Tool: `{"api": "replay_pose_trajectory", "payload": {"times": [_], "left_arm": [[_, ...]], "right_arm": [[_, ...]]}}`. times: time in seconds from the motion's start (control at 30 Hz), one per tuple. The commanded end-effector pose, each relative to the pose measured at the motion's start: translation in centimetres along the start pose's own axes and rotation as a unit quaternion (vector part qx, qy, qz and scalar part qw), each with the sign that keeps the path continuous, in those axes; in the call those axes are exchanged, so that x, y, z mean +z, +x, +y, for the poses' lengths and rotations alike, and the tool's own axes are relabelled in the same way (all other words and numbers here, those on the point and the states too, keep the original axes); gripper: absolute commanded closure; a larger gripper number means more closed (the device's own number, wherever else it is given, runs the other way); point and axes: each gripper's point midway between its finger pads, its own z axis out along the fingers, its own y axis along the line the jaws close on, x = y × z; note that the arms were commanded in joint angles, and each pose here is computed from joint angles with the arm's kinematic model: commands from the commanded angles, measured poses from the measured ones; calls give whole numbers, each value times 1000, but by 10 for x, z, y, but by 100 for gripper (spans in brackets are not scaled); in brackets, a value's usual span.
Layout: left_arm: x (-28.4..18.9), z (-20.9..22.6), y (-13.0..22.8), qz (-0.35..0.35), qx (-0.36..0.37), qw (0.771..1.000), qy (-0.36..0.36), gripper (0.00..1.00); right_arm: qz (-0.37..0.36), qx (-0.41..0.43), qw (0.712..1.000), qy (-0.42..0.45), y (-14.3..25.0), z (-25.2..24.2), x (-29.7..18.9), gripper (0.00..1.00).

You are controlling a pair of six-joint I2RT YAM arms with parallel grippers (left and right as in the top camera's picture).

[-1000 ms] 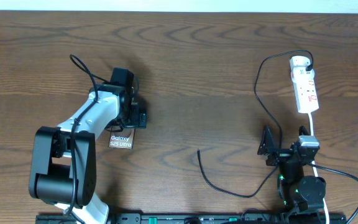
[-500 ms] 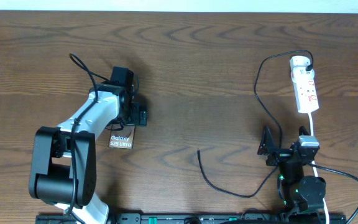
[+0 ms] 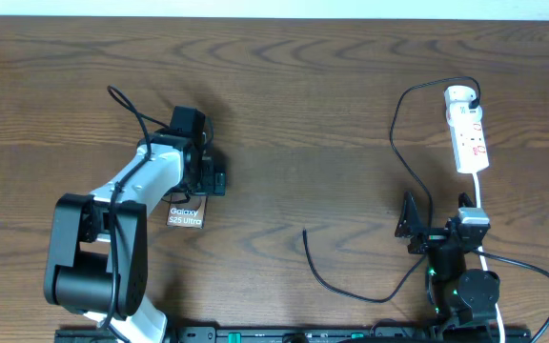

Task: Plug charger to phone and switch on socket
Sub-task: 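Close the left gripper on the phone's bottom edge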

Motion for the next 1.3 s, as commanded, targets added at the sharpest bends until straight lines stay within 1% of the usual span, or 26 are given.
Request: {"api": "replay_pose_trajectory", "payload": {"times": [0.0, 0.43, 0.6, 0.8, 1.13, 1.2, 1.27], "left_arm": [[7, 5, 10, 9, 0, 1000, -7, 1], [7, 5, 11, 10, 7, 1000, -7, 1], [7, 5, 14, 16, 47, 999, -7, 1], [7, 5, 14, 16, 71, 997, -6, 1], [7, 5, 14, 16, 73, 997, -7, 1], [7, 5, 13, 16, 73, 997, -6, 4], [7, 5, 14, 16, 73, 997, -7, 10]], "right_arm": [[0, -7, 1000, 3, 0, -1, 0, 1], [0, -7, 1000, 3, 0, -1, 0, 1], [0, -7, 1000, 3, 0, -1, 0, 1], [0, -7, 1000, 3, 0, -1, 0, 1], [0, -7, 1000, 3, 0, -1, 0, 1], [0, -7, 1000, 3, 0, -1, 0, 1], [0, -7, 1000, 3, 0, -1, 0, 1]]}}
